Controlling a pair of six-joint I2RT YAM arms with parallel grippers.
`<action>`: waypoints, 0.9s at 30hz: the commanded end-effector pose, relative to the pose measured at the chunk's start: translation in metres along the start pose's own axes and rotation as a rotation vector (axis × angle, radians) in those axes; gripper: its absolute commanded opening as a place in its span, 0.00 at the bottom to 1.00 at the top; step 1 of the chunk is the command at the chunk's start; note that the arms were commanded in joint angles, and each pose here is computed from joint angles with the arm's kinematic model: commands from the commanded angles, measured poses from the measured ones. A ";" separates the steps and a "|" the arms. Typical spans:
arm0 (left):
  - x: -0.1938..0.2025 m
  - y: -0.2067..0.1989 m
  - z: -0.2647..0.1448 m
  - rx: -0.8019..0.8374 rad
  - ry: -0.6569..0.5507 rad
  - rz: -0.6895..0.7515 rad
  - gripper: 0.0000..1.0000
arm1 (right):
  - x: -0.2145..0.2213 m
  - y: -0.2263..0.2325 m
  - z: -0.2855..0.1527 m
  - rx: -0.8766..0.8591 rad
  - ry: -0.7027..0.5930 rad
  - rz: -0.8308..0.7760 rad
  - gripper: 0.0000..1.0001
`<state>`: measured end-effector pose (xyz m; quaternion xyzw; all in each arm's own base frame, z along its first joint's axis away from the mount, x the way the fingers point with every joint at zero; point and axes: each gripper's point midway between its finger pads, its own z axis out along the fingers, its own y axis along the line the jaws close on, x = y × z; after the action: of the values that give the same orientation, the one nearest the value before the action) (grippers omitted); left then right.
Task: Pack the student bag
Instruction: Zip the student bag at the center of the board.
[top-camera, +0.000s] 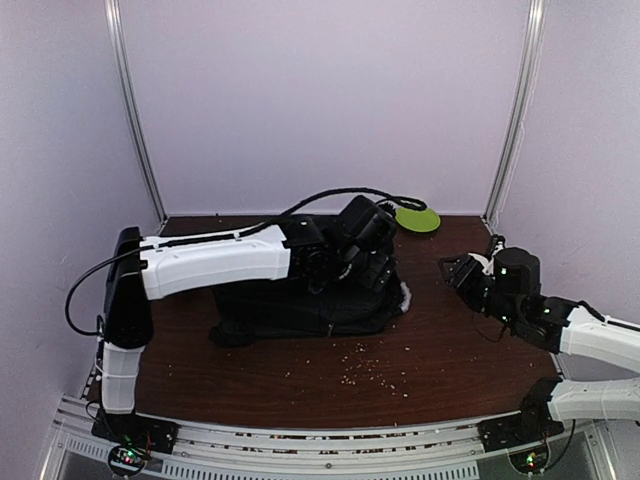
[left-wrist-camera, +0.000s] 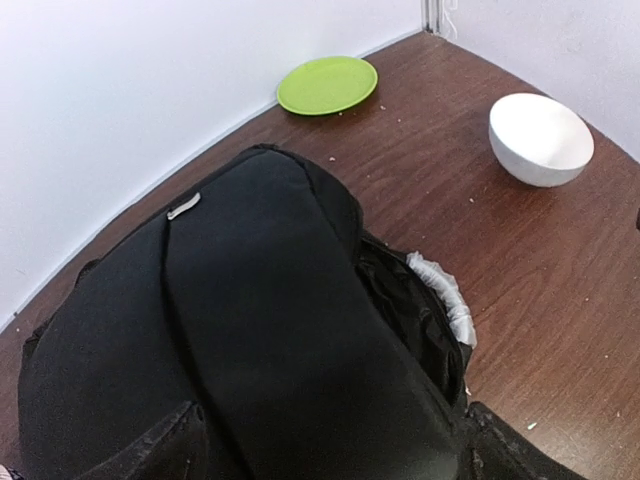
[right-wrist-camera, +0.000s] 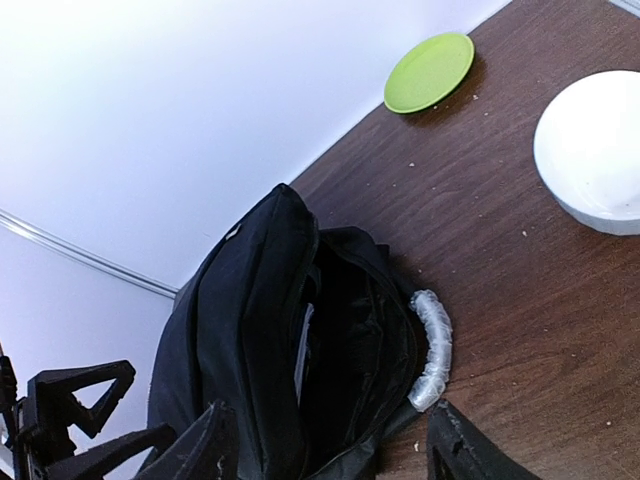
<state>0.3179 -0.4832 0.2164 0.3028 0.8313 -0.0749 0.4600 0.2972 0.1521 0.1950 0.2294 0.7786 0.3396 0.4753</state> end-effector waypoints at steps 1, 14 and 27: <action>0.004 -0.002 0.013 -0.115 0.029 0.114 0.90 | 0.003 -0.031 -0.008 0.110 -0.013 -0.040 0.63; 0.029 -0.026 0.054 -0.190 0.087 0.220 0.96 | 0.008 -0.036 -0.015 0.107 0.010 -0.042 0.64; 0.004 -0.013 0.030 -0.194 0.033 0.143 0.27 | 0.012 -0.036 -0.014 0.095 0.025 -0.040 0.63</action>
<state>0.3257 -0.5160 0.1426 0.3498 0.8221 0.0635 0.4447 0.2791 0.1327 0.1658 0.2368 0.8037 0.2957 0.4589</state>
